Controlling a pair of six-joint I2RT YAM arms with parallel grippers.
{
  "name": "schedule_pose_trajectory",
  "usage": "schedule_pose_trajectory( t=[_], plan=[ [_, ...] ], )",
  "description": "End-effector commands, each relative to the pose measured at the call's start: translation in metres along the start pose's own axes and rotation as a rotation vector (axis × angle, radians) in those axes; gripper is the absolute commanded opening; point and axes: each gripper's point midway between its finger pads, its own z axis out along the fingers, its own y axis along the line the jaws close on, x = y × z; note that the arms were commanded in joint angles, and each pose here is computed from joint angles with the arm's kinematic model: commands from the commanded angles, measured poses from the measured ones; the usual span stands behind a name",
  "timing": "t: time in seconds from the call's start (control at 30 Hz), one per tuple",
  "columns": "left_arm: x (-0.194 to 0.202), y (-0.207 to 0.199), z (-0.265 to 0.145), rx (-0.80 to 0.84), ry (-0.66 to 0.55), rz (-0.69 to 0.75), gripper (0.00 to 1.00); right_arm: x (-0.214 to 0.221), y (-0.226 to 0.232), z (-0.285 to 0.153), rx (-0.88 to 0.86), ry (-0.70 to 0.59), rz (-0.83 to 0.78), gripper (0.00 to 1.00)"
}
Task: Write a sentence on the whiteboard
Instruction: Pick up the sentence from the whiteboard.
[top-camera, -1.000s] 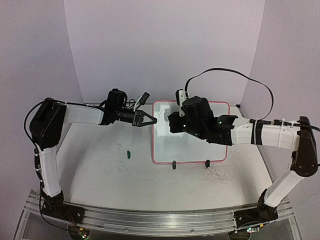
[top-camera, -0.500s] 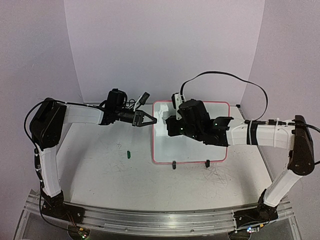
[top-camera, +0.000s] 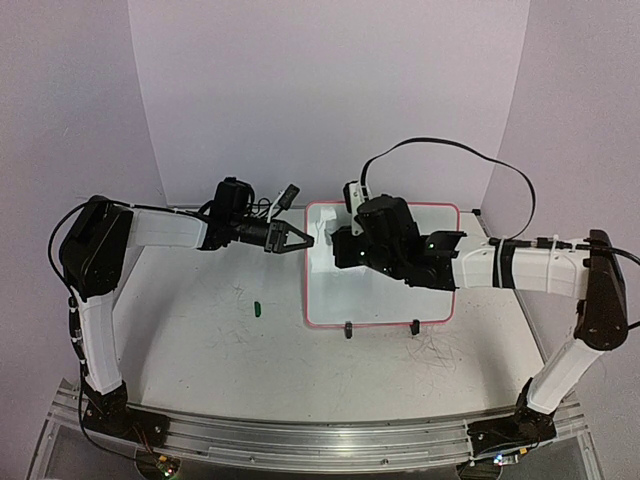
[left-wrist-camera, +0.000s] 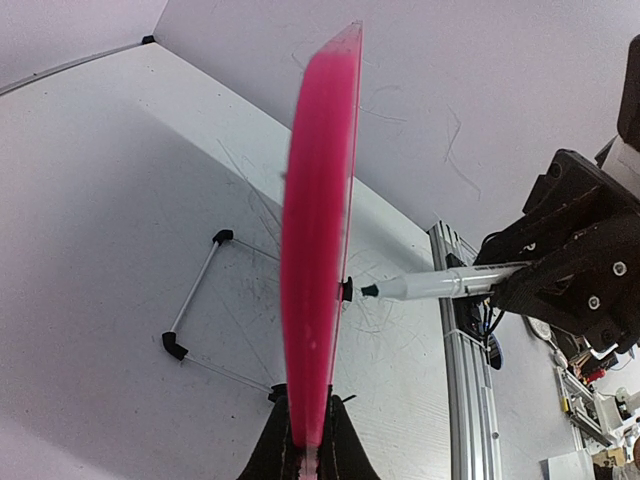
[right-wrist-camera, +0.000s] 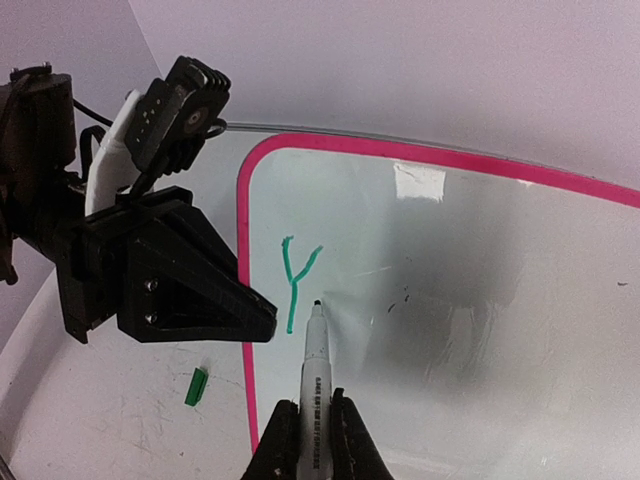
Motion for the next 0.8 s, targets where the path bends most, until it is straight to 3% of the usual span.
schedule_pose_trajectory(
  t=[0.0, 0.77],
  plan=[
    [-0.009, -0.017, 0.001, 0.009, -0.011, 0.061, 0.00, -0.021, 0.008, 0.003, -0.008, -0.061, 0.012, 0.00],
    [-0.010, -0.017, 0.001, 0.009, -0.012, 0.063, 0.00, -0.001, -0.002, 0.011, 0.046, -0.009, 0.007, 0.00]
  ],
)
